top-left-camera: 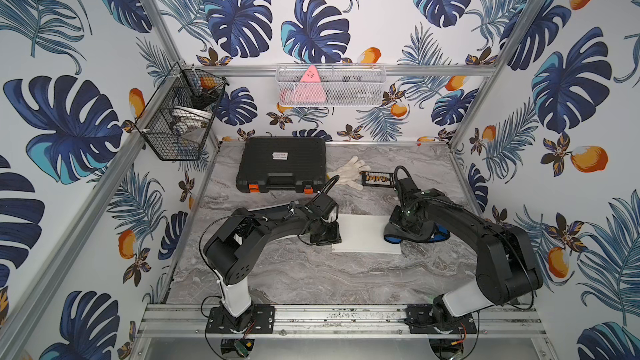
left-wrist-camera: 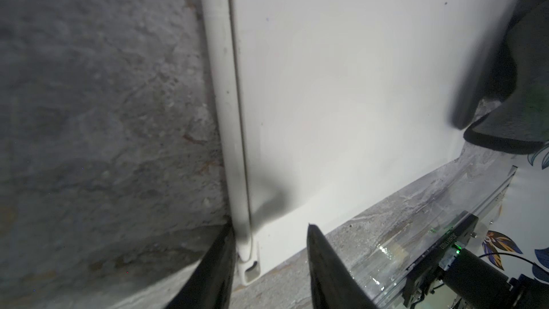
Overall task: Wipe the drawing tablet
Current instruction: Pick up the cleaning item at the center of the board, then wipe the dirt from the drawing tablet.
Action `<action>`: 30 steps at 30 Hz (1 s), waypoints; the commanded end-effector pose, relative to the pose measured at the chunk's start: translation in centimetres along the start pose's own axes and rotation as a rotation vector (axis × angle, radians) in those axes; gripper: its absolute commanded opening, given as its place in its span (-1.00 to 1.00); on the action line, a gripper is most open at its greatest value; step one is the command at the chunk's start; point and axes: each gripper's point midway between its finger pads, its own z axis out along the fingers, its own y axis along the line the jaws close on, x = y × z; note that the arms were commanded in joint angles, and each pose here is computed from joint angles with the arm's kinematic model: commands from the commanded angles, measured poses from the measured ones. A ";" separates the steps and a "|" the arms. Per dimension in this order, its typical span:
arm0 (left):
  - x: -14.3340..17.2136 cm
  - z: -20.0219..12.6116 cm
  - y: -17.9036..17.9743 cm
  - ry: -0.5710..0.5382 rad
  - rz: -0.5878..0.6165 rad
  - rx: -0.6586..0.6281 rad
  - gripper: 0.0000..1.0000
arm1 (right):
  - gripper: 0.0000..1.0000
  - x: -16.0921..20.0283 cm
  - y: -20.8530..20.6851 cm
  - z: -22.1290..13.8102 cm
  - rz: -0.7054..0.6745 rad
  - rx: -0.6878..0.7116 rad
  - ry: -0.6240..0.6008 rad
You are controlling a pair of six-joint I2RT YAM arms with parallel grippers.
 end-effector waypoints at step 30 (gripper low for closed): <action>1.7 0.7 5.3 0.022 -0.023 -0.230 -0.26 | -1.00 -7.9 -1.1 5.8 0.109 -0.042 0.097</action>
